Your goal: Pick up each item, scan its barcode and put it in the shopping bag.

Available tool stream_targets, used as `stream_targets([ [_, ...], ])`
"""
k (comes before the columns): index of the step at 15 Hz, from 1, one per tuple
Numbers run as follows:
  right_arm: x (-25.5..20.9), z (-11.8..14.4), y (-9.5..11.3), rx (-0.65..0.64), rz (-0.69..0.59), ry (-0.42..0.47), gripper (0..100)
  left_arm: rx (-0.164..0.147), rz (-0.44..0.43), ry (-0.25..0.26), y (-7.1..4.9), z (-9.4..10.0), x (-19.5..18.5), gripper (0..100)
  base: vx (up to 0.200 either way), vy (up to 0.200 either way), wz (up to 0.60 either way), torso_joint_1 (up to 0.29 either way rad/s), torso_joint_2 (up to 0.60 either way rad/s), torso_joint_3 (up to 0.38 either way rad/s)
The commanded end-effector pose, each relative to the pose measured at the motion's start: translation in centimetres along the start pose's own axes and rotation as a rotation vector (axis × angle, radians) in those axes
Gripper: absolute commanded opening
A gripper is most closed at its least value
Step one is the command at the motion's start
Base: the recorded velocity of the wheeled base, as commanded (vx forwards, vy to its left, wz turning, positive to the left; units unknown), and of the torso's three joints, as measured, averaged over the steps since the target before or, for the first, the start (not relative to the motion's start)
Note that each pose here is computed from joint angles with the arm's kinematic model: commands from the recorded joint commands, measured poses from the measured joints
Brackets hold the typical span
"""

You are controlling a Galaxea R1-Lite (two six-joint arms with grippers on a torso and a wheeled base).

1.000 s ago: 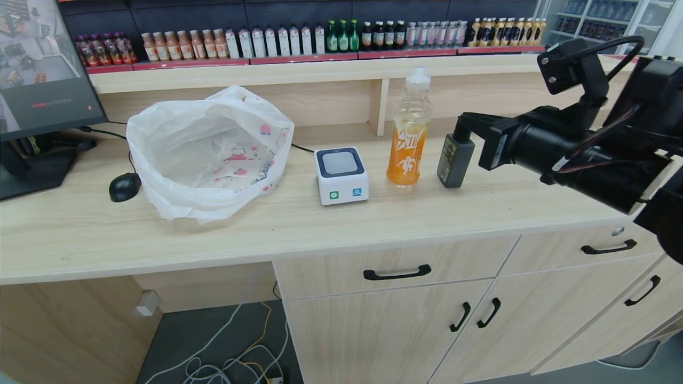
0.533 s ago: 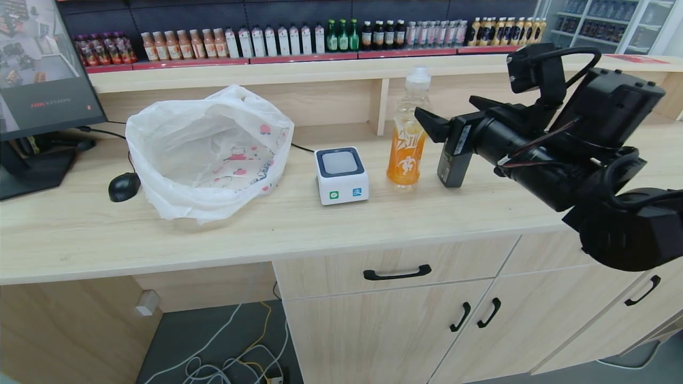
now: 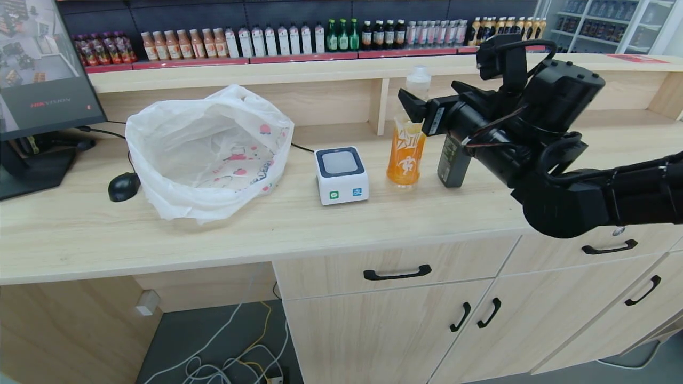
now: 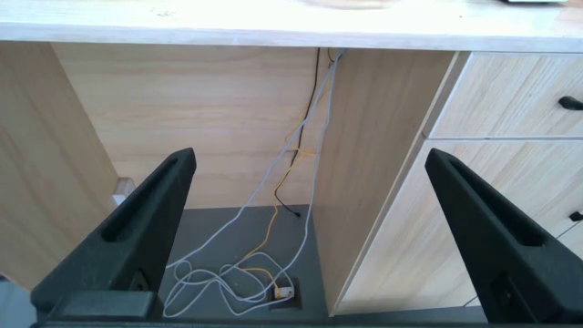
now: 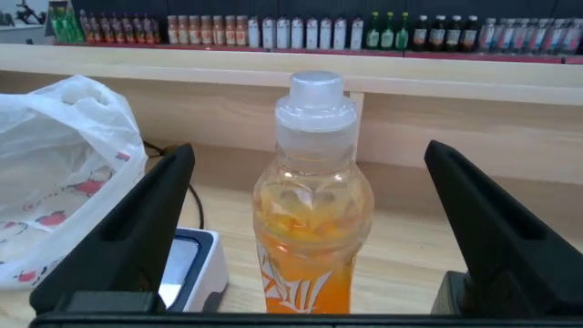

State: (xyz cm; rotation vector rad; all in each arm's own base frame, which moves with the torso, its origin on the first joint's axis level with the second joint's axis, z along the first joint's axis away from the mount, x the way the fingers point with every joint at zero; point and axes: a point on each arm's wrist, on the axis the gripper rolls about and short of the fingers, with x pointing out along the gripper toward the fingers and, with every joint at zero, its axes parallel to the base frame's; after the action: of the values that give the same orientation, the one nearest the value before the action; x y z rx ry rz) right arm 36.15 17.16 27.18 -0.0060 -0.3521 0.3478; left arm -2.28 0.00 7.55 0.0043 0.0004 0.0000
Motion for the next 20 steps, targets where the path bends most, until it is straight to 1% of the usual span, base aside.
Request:
stream_targets([
  [1,1.2,-1.5,0.3,0.001,-0.001,0.010,100,0.000,0.000,0.000,0.0,0.0,0.0,100,0.000,0.000,0.00,0.000,0.00,0.000],
  [6,2.5,-2.2,0.2,0.000,-0.013,-0.006,100,0.000,-0.002,0.000,0.0,0.0,0.0,100,0.000,0.000,0.00,0.000,0.00,0.000],
  [11,3.3,-3.2,-1.6,0.007,-0.048,-0.001,100,0.000,-0.002,0.000,0.0,0.0,0.0,100,0.000,0.000,0.00,0.000,0.00,0.000],
  [17,4.4,-2.9,-1.6,0.010,-0.050,-0.008,100,0.000,-0.002,0.000,0.0,0.0,0.0,100,0.000,0.000,0.00,0.000,0.00,0.000],
  [20,5.2,-3.5,-1.6,0.010,-0.052,-0.014,100,0.000,-0.002,0.000,0.0,0.0,0.0,100,0.000,0.000,0.00,0.000,0.00,0.000],
])
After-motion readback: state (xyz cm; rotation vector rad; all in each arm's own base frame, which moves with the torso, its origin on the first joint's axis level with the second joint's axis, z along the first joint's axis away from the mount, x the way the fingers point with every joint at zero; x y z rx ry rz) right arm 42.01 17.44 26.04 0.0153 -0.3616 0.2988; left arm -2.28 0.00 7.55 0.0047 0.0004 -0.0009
